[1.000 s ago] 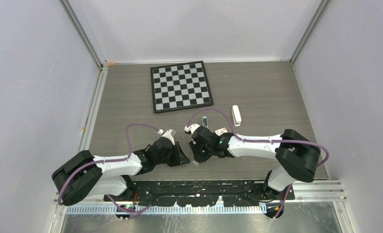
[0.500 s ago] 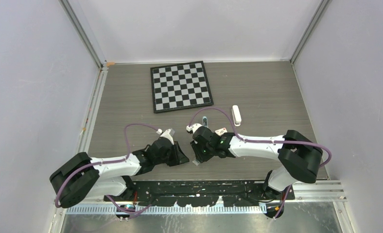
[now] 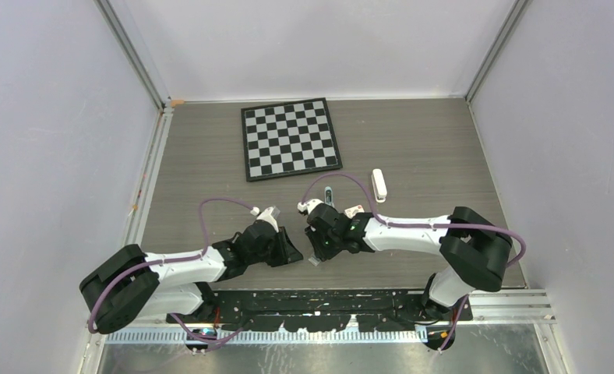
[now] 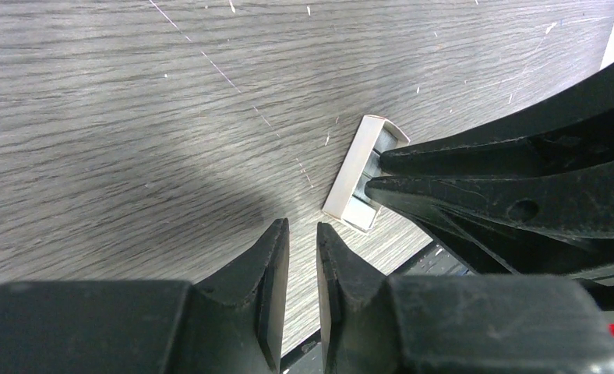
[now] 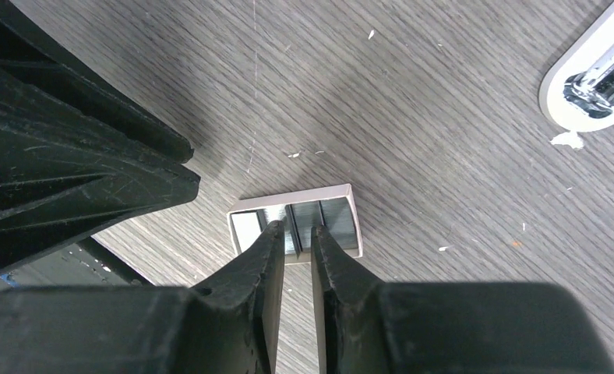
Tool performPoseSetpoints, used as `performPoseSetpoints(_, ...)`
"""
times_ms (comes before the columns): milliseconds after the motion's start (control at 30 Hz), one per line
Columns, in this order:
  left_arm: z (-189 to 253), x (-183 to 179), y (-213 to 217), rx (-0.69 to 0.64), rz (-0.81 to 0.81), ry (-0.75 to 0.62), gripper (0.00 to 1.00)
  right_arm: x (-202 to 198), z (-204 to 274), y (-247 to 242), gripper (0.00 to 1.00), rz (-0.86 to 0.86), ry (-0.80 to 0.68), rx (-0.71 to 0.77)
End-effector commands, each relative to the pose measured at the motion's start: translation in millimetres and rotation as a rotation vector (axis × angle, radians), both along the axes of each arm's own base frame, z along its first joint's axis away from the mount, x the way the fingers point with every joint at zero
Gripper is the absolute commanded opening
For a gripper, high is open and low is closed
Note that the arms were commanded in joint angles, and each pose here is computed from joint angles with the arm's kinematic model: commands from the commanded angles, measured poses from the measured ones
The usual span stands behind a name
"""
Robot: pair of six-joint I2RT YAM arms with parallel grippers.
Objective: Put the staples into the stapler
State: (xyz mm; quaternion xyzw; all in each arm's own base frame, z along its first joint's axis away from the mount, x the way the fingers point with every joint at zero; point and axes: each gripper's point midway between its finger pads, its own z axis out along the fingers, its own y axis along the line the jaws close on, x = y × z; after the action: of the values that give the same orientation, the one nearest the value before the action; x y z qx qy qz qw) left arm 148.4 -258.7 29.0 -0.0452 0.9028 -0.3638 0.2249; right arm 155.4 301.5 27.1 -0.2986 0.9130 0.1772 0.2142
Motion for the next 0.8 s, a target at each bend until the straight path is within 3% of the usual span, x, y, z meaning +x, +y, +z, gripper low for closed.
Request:
performPoseSetpoints(0,2,3,2,0.001,0.008,-0.029,0.22,11,12,13,0.24,-0.010,-0.043,0.026)
performPoseSetpoints(167,3,3,2,0.000,0.009,-0.030,0.22,13,10,9,0.20,-0.017,-0.067,-0.013)
performPoseSetpoints(533,2,3,2,0.002,0.012,-0.031,0.21,20,23,2,0.01,-0.043,-0.163,-0.064)
performPoseSetpoints(633,3,3,3,0.002,0.014,-0.032,0.22,19,30,6,0.02,-0.041,-0.161,-0.034)
performPoseSetpoints(767,3,3,3,0.002,0.015,-0.034,0.21,12,30,12,0.18,-0.027,-0.126,0.005)
